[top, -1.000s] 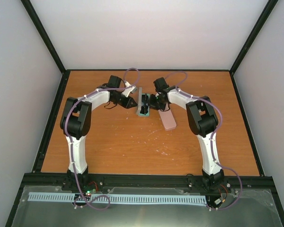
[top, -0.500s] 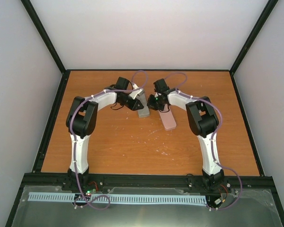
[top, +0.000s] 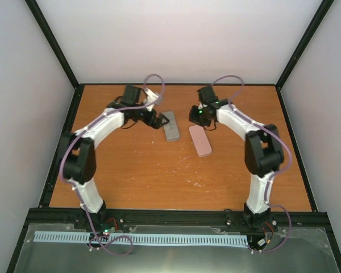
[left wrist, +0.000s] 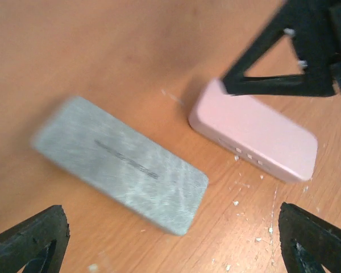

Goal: Organize the sunglasses
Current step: Close the sunglasses case at the center of the board, then reset both arms

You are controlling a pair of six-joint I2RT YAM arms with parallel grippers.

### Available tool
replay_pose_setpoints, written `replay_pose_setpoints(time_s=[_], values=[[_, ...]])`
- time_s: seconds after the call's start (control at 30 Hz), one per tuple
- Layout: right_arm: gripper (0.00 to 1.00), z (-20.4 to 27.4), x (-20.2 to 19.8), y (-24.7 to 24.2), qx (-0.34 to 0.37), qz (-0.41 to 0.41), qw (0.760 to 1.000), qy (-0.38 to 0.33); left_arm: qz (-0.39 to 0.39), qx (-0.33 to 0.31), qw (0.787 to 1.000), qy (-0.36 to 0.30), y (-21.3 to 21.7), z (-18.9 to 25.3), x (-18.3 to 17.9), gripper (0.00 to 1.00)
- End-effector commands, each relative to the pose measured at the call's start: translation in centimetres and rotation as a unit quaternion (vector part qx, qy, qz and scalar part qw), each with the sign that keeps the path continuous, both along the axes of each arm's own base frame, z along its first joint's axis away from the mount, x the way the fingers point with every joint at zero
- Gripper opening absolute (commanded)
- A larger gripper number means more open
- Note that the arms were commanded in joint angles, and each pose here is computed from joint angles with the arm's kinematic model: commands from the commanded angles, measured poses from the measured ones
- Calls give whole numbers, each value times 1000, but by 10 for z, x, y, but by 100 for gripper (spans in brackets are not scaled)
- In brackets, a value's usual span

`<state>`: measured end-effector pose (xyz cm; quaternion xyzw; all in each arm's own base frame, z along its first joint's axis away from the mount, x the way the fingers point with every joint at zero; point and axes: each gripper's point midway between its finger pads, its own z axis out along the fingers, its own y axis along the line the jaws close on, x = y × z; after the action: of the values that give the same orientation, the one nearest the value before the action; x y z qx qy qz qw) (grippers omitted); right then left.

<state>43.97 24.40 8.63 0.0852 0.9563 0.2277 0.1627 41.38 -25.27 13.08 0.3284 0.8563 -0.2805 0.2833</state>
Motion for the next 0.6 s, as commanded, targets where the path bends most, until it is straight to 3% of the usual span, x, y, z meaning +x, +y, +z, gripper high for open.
replay_pose_setpoints(time_s=[0.0, 0.3, 0.43, 0.57], values=[[26, 57, -5, -52, -15, -50, 997, -64, 90, -7, 993, -70, 66, 75, 9, 99], [30, 43, -63, -184, -80, -161, 983, -37, 226, 101, 968, -39, 200, 36, -26, 100], [32, 45, -95, -228, -143, -200, 968, -40, 248, 138, 958, -40, 224, 25, -48, 100], [35, 49, -112, -235, -143, -206, 967, -51, 248, 157, 956, -29, 230, 18, -56, 100]])
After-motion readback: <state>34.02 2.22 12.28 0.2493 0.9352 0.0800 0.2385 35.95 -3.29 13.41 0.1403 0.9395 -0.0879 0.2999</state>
